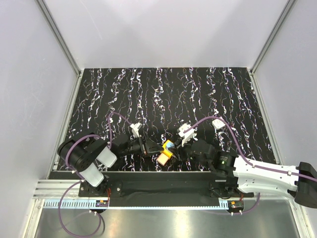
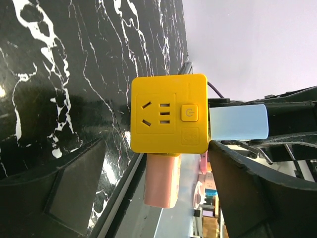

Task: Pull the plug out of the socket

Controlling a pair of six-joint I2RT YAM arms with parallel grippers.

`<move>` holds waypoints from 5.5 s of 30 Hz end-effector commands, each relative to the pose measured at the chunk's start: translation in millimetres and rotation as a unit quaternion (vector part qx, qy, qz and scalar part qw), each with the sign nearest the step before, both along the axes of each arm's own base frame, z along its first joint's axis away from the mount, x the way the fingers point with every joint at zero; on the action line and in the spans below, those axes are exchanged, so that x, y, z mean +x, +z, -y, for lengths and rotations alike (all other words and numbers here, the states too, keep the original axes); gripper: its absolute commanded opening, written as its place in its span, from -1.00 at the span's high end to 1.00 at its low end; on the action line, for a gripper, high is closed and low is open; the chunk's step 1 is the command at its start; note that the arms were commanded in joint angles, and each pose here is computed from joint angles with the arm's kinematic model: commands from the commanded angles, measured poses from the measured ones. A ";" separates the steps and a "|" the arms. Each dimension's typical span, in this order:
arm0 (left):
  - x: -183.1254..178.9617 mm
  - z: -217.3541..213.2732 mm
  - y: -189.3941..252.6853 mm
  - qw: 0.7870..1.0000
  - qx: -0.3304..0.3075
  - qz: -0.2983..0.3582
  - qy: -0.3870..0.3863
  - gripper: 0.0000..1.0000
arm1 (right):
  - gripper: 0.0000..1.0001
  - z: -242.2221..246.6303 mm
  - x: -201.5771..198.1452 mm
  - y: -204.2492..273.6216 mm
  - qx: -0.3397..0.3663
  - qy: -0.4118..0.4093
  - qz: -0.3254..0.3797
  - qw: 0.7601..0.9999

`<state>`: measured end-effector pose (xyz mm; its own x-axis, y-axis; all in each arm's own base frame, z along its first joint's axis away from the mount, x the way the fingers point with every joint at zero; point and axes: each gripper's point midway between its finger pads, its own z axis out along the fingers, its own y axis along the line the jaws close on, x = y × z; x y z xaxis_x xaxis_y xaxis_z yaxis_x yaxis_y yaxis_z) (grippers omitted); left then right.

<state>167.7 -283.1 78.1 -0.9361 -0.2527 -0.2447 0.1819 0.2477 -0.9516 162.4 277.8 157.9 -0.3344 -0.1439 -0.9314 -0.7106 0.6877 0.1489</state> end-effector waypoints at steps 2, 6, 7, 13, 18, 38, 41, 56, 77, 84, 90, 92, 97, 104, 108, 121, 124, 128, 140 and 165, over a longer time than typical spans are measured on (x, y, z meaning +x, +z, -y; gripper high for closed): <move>2.4 4.2 45.1 0.993 -0.073 0.096 -0.011 -0.73 | 1.00 -11.1 7.6 31.7 0.054 -0.002 0.028 0.998; 2.6 7.3 51.5 0.991 -0.083 0.103 -0.018 -0.69 | 1.00 -14.6 6.5 31.7 0.056 0.005 0.027 0.998; 2.7 8.1 53.8 0.990 -0.087 0.105 -0.020 -0.68 | 1.00 -14.3 6.6 30.6 0.056 0.004 0.026 0.998; -0.1 10.4 64.9 0.987 -0.115 0.112 -0.030 -0.63 | 1.00 -16.5 5.2 32.6 0.063 0.008 0.026 0.998; -1.0 14.3 65.9 0.986 -0.118 0.109 -0.034 -0.58 | 1.00 -19.3 5.2 34.8 0.069 0.012 0.027 0.997; -10.2 11.3 103.1 0.977 -0.160 0.134 -0.034 -0.43 | 1.00 -24.9 3.4 40.7 0.087 0.020 0.027 0.996; -8.6 11.3 103.6 0.978 -0.161 0.133 -0.030 -0.26 | 1.00 -25.3 2.2 40.4 0.089 0.023 0.025 0.996; 11.0 9.4 54.7 0.992 -0.064 0.107 0.016 1.00 | 1.00 -20.3 4.4 8.9 0.062 -0.002 -0.009 0.998; 25.2 -23.1 -50.0 0.987 0.124 0.019 0.103 1.00 | 1.00 -3.5 32.1 1.9 0.071 -0.136 -0.041 0.987; 28.3 -31.2 -56.2 0.980 0.142 0.021 0.135 1.00 | 1.00 14.7 37.5 -0.3 0.097 -0.190 -0.049 0.976; 29.7 -38.0 -57.9 0.966 0.209 0.039 0.144 1.00 | 1.00 22.9 45.5 15.8 0.106 -0.231 -0.049 0.966; 29.2 -37.4 -58.6 0.966 0.214 0.039 0.142 1.00 | 1.00 20.6 46.6 20.1 0.109 -0.237 -0.055 0.964; 24.1 -37.5 -66.7 0.968 0.205 0.030 0.144 1.00 | 1.00 27.1 48.3 20.0 0.107 -0.255 -0.071 0.958; 21.7 -24.7 -43.4 0.977 0.169 0.063 0.114 0.69 | 1.00 2.3 31.7 2.1 0.046 -0.127 -0.049 0.990; 21.8 -20.1 -32.3 0.979 0.161 0.075 0.103 0.58 | 1.00 1.8 30.9 -0.7 0.055 -0.112 -0.032 0.992; 17.3 -7.6 -11.7 0.986 0.110 0.094 0.078 -0.40 | 1.00 -11.6 30.0 -8.9 0.054 -0.091 -0.040 0.994; 14.8 -5.8 -7.3 0.988 0.098 0.094 0.073 -0.48 | 1.00 -11.2 29.9 -11.4 0.049 -0.090 -0.041 0.994; 13.1 -5.0 1.8 0.990 0.074 0.096 0.073 -0.53 | 1.00 -11.4 28.8 -13.0 0.046 -0.086 -0.041 0.994; 16.0 6.2 12.5 0.995 0.022 0.068 0.062 -0.72 | 1.00 -11.9 27.1 -10.6 0.051 -0.078 -0.037 0.995; 26.8 0.1 14.1 0.994 -0.013 0.055 0.094 -0.52 | 1.00 -12.6 19.7 -13.7 0.054 -0.058 -0.043 0.996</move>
